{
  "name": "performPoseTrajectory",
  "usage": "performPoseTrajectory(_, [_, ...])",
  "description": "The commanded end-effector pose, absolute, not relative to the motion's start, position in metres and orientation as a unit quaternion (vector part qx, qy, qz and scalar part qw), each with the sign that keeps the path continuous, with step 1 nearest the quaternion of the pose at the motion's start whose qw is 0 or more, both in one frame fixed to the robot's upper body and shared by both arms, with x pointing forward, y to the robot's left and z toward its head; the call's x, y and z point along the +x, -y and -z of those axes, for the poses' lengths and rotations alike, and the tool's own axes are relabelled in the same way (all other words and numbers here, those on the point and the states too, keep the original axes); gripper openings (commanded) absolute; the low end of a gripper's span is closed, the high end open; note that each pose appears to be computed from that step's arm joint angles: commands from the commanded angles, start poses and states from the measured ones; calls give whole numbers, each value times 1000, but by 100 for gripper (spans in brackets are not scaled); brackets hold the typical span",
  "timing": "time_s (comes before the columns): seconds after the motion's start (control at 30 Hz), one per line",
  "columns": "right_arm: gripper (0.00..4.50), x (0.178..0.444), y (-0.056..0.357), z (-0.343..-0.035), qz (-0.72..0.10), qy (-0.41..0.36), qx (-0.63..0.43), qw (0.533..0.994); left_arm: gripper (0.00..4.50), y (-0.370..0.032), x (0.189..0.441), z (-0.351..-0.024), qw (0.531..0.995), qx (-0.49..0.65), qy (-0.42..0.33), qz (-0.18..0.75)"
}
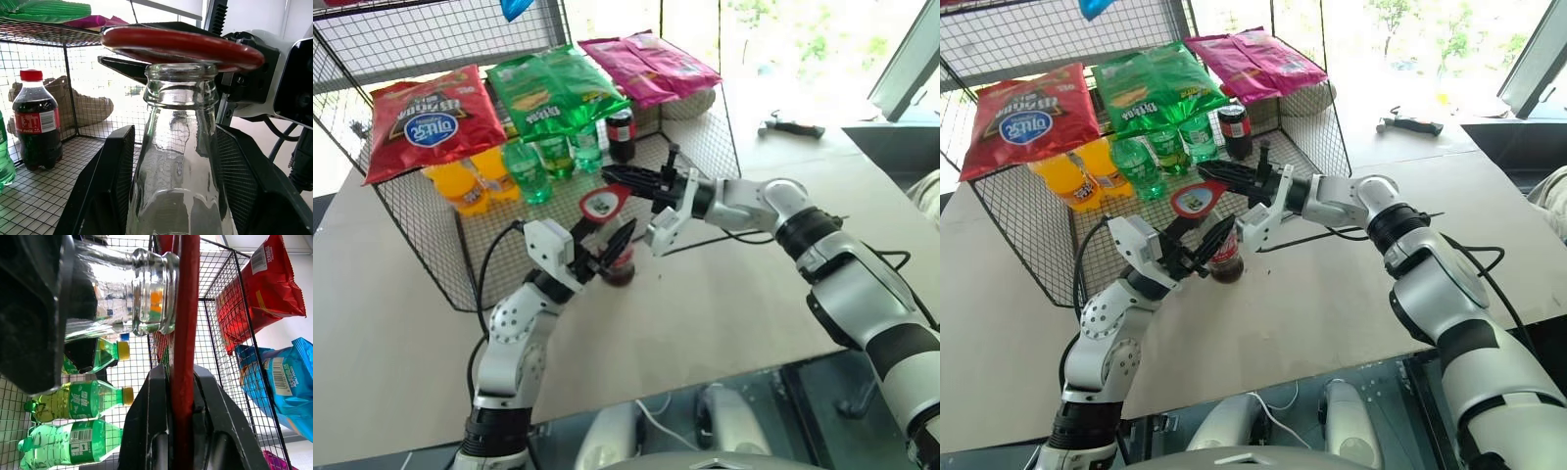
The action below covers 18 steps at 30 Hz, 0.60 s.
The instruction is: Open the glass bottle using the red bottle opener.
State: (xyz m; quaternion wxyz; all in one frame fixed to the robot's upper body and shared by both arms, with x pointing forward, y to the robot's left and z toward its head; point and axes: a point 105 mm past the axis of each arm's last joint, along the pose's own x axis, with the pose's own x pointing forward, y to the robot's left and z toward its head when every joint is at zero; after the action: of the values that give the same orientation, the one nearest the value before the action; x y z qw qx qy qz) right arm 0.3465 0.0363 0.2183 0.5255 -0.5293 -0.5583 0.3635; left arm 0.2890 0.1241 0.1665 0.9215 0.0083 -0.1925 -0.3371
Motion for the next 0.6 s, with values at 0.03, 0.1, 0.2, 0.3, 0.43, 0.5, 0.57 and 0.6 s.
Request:
performPoseTrajectory(0.03, [0, 349, -35, -225, -358, 557, -517, 543, 196, -120, 285, -168, 918, 10, 195, 345])
performPoseTrajectory(0.1, [0, 348, -34, -228, -353, 560, -507, 553, 196, -121, 285, -168, 918, 9, 195, 345])
performPoseTrajectory(0.2, [0, 350, -28, -238, -336, 562, -471, 591, 196, -122, 283, -169, 918, 9, 196, 345])
performPoseTrajectory(0.3, [0, 355, -21, -245, -317, 555, -446, 627, 196, -123, 282, -169, 918, 10, 196, 344])
performPoseTrajectory(0.43, [0, 364, -12, -245, -305, 531, -425, 666, 196, -125, 282, -169, 920, 14, 198, 339])
performPoseTrajectory(0.5, [0, 366, -9, -242, -306, 521, -423, 675, 196, -126, 282, -170, 920, 15, 198, 337])
performPoseTrajectory(0.57, [0, 368, -7, -237, -306, 512, -419, 685, 196, -127, 283, -171, 921, 14, 199, 335])
performPoseTrajectory(0.6, [0, 368, -6, -235, -306, 507, -415, 691, 196, -127, 283, -171, 921, 14, 200, 335])
